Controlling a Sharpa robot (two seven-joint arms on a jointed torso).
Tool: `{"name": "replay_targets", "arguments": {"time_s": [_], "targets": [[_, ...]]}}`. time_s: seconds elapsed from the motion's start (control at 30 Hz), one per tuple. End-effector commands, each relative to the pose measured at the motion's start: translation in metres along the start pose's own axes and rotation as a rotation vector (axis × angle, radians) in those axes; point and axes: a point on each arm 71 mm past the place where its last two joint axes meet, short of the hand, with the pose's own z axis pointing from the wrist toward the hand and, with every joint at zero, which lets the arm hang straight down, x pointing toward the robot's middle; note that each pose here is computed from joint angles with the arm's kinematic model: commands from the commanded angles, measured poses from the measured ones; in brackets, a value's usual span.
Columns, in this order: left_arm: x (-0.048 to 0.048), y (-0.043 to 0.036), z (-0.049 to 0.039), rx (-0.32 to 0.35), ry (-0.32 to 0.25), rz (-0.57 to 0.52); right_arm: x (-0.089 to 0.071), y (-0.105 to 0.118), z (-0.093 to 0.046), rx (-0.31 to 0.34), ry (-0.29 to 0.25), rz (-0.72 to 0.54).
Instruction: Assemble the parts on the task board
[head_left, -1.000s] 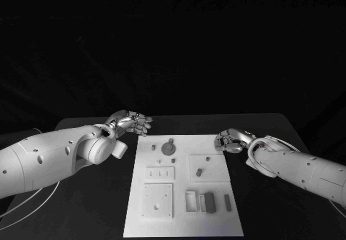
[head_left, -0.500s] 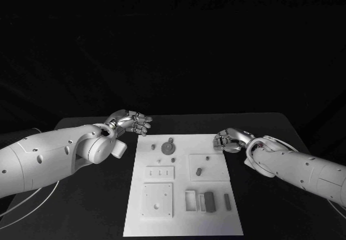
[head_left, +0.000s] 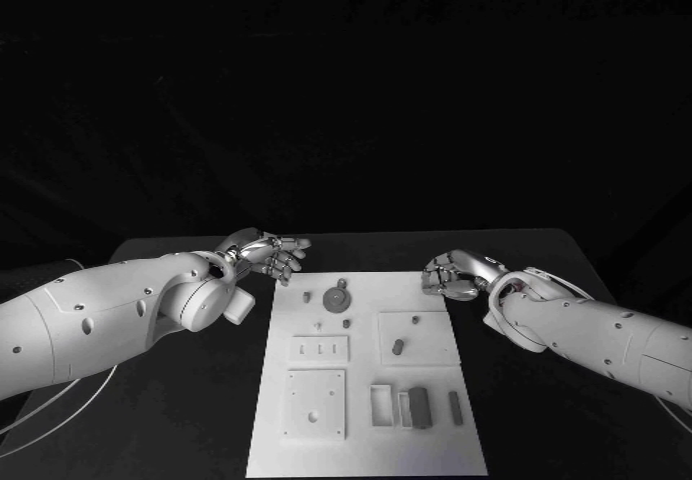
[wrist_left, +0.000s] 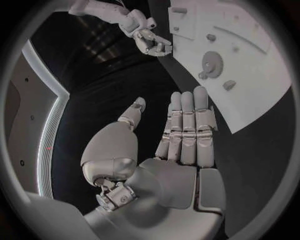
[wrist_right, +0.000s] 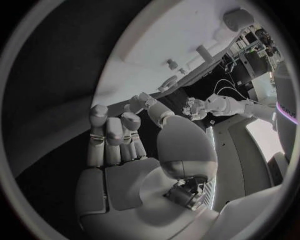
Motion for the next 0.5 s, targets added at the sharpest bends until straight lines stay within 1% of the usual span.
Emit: {"name": "replay_targets", "arguments": {"time_s": [0.03,0.13,0.2,0.27,0.3,0.37,0.47,0.5], "targets": [[0.0023,0.0027,0.0021,-0.083,0.010,0.119,-0.005,0.010,0.004,-0.009,-0.014,-0.012],[0.0041,0.0015,0.0049,-0.115,0.019,0.158,-0.008,0.022,0.008,-0.026,-0.011,-0.011],[0.0060,-0.0017,0.0071,-0.140,0.029,0.184,-0.010,0.033,0.012,-0.038,0.001,-0.010],[0.0085,-0.0054,0.0085,-0.156,0.045,0.222,-0.009,0.046,0.015,-0.053,0.025,-0.006],[0.0095,-0.0066,0.0089,-0.159,0.048,0.229,-0.009,0.050,0.016,-0.059,0.028,-0.003],[0.0121,-0.0116,0.0105,-0.167,0.047,0.245,-0.004,0.063,0.018,-0.077,0.054,0.007],[0.0151,-0.0168,0.0120,-0.175,0.045,0.260,0.001,0.083,0.022,-0.096,0.083,0.023],[0.0170,-0.0188,0.0125,-0.175,0.046,0.265,0.004,0.091,0.024,-0.098,0.100,0.028]]}}
